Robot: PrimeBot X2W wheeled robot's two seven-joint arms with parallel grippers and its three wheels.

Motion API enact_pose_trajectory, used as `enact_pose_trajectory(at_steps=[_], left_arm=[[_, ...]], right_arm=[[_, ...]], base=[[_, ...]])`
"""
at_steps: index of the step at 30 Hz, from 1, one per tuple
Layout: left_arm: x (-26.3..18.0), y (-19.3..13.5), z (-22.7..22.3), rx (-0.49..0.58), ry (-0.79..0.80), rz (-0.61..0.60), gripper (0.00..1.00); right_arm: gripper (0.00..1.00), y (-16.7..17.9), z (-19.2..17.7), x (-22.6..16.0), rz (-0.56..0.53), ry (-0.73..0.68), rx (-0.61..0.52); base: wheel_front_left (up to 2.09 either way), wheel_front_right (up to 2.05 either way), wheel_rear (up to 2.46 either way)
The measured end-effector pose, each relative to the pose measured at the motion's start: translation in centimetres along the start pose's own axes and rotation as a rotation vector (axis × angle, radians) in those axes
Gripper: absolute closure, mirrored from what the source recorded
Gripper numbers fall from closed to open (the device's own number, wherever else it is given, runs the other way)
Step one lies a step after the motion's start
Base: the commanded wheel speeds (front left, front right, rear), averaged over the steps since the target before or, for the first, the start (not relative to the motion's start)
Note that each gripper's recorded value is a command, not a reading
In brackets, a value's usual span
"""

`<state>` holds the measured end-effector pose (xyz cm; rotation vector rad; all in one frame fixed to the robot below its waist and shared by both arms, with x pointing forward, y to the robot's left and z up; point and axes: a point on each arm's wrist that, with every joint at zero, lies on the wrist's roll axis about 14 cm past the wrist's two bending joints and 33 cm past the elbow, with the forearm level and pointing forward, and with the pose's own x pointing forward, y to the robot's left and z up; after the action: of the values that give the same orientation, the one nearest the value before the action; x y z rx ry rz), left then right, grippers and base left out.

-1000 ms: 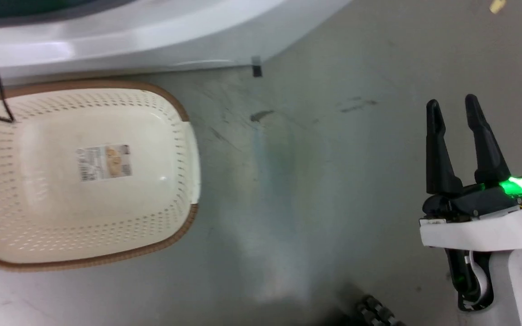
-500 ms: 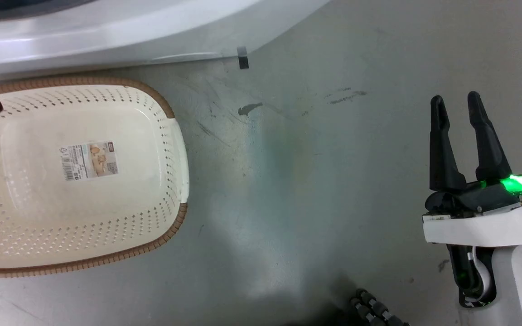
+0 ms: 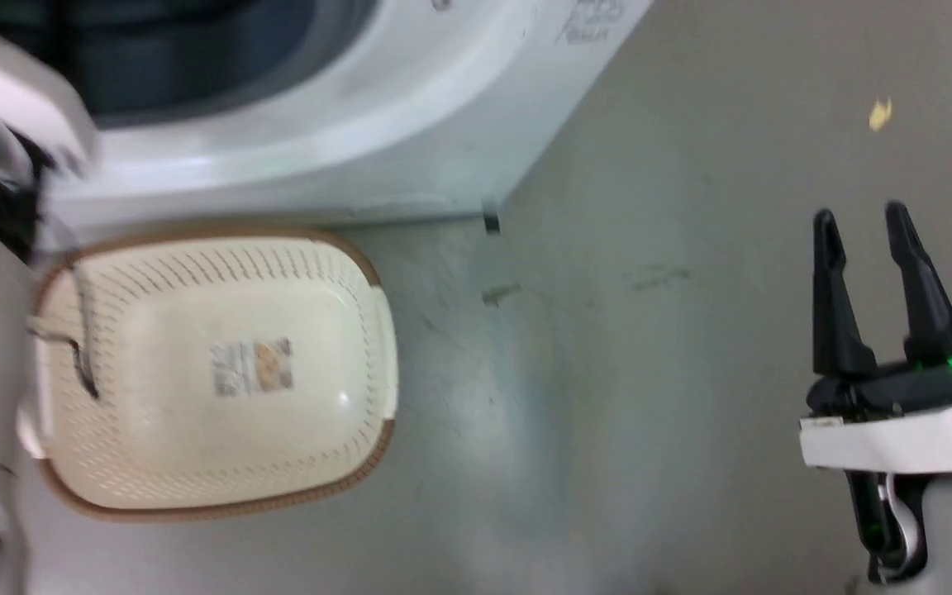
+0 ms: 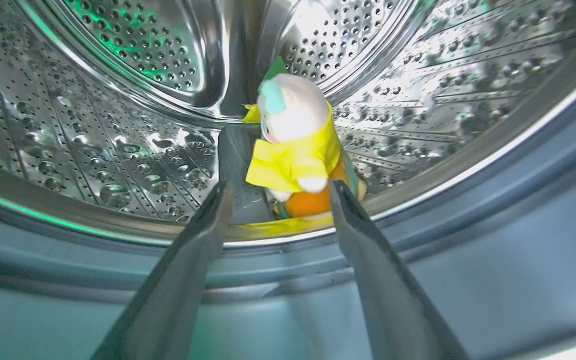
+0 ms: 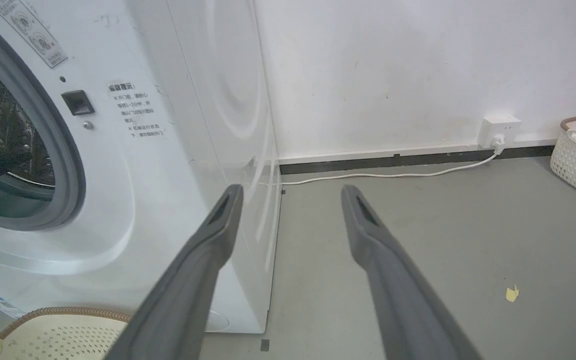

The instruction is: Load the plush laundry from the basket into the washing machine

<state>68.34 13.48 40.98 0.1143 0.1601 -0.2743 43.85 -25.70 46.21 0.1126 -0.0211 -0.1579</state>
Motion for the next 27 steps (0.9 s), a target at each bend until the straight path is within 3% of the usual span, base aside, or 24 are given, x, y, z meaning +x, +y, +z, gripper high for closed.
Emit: enact_pose_trajectory(at_steps=[6, 11, 16, 27], left_arm=[[-6.1, -1.8, 2.0, -0.089, -0.062, -0.008, 0.00], [-12.2, -2.0, 5.9, -0.161, -0.202, 0.031, 0.00], [-18.8, -2.6, 5.3, -0.209, -0.221, 0.095, 0.00], [-28.2, -3.6, 5.6, -0.166, -0.270, 0.180, 0.00]], right_arm=[[0.00, 0.7, 2.6, -2.1, 0.019, -0.050, 0.001], [0.00, 2.0, 4.8, -3.3, 0.059, -0.105, 0.020], [0.00, 3.8, 6.1, -4.6, 0.113, -0.136, 0.041], [0.00, 6.7, 7.3, -6.4, 0.204, -0.165, 0.040]], base=[[0.00, 0.00, 0.00], [0.00, 0.00, 0.00], [0.00, 0.00, 0.00], [0.00, 0.00, 0.00]])
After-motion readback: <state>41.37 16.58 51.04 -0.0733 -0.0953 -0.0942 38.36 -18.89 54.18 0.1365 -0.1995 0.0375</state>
